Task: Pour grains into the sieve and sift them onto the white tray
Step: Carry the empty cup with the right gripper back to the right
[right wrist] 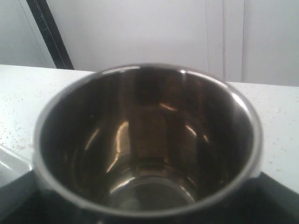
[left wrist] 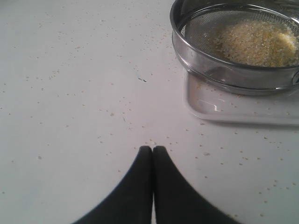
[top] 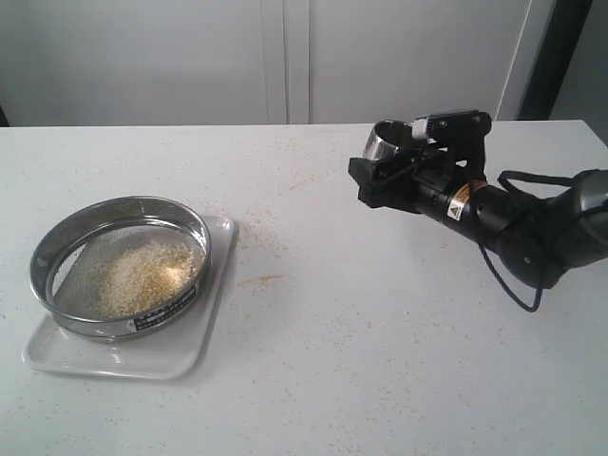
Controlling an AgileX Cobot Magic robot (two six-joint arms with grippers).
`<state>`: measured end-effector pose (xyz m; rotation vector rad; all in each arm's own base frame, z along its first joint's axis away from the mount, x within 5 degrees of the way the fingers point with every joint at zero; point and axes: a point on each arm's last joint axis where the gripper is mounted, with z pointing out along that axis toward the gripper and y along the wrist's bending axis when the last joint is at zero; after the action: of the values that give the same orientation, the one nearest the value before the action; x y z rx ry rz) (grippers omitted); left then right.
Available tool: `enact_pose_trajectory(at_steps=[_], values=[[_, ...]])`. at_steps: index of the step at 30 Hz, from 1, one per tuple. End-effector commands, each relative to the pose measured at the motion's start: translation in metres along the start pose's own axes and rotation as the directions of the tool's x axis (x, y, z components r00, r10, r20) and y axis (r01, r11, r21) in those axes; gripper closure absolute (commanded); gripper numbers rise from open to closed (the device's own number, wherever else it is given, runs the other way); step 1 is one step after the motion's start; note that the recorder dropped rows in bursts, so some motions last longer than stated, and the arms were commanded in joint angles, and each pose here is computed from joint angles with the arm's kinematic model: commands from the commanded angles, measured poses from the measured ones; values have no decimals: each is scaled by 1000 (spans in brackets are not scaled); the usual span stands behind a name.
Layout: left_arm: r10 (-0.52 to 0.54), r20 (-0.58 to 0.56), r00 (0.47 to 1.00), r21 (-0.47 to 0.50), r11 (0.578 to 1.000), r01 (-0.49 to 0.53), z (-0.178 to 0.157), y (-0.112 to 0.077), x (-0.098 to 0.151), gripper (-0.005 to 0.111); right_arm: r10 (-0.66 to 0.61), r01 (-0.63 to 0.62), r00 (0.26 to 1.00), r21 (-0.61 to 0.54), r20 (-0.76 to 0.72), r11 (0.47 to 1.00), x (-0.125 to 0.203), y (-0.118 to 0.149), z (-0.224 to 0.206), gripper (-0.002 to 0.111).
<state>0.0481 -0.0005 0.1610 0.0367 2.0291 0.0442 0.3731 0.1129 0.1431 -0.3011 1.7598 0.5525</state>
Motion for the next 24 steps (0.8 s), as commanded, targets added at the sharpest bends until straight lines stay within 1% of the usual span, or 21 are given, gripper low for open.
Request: enact_pose_trajectory(at_steps=[1, 4, 11, 14, 20, 22, 24], values=[[-9, -18, 1000, 3, 1000, 9, 1, 0, 4, 107, -11, 8, 999, 77, 38, 997, 10, -15, 6, 108], [-9, -18, 1000, 3, 1000, 9, 1, 0, 4, 107, -8, 5, 1000, 80, 28, 997, 18, -19, 15, 108], [-9, -18, 1000, 3, 1000, 9, 1, 0, 4, 107, -79, 77, 997, 81, 23, 994, 28, -27, 33, 108], [-9, -18, 1000, 3, 1000, 9, 1, 0, 4, 107, -88, 86, 996, 80, 24, 993, 33, -30, 38, 108], [-9, -18, 1000, 3, 1000, 9, 1, 0, 4, 107, -182, 179, 983, 96, 17, 979, 38, -34, 41, 108], [-9, -18, 1000, 3, 1000, 9, 1, 0, 4, 107, -163, 160, 986, 131, 13, 978, 44, -44, 41, 108], [-9, -18, 1000, 3, 1000, 9, 1, 0, 4, 107, -102, 98, 995, 180, 14, 979, 50, -57, 39, 108]])
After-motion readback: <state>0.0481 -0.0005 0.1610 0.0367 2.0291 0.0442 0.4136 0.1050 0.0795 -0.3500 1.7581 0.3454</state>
